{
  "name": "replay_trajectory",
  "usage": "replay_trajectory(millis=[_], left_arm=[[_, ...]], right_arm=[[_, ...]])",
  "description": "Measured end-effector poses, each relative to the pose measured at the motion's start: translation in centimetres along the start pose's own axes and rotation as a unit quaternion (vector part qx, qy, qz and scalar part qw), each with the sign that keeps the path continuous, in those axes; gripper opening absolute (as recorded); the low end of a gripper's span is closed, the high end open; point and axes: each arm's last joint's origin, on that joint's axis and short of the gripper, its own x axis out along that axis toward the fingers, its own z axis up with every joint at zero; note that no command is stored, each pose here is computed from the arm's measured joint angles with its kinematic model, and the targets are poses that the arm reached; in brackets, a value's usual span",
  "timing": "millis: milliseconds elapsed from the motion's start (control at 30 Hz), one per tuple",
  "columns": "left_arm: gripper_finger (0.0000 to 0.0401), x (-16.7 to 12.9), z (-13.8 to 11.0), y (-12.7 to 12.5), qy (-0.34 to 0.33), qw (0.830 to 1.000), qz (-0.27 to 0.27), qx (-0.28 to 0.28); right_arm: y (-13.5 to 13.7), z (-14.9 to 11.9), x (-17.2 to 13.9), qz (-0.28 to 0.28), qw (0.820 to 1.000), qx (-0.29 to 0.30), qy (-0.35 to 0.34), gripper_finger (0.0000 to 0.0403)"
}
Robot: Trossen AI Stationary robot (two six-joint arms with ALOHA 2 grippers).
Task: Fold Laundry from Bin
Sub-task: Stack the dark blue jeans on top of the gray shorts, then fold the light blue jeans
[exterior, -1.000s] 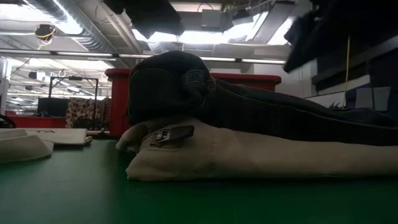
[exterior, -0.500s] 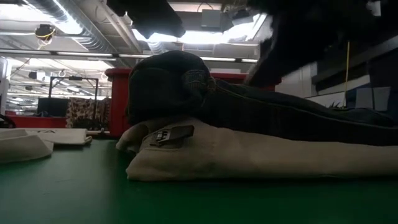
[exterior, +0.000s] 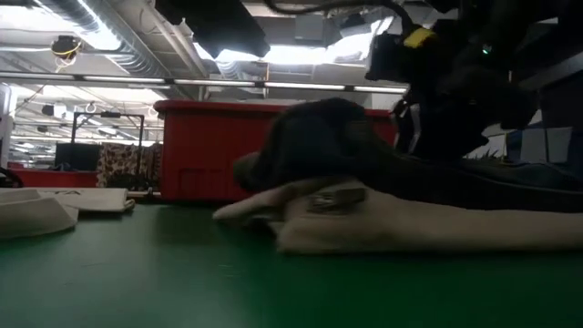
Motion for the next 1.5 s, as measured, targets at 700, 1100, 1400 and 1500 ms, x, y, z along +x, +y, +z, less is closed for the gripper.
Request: replay_trajectory(millis=[700,1100,1400,1500], left_arm=[[0.0103,-0.1,0.5,1.8,-0.007,0.999,0.025,-0.019],[0.0103,-4.7,4.1,9.8,-0.135,0.968,0.207,-0.029],[0.0103,-8.9,6.8,16.4,-0.256,0.879,0.402,-0.013],[0.0103,-9.5,6.6,17.6,-0.256,0.870,0.422,-0.020]], right_arm=[[-4.3,0.8,-1.7,-0.048,0.998,0.051,-0.007,0.0205],[-4.7,1.6,-6.6,0.004,0.993,0.069,-0.094,0.0205],[-4.6,2.6,-7.1,0.002,0.986,0.063,-0.152,0.0205],[-5.1,4.1,-8.1,-0.030,0.975,0.050,-0.214,0.0205]])
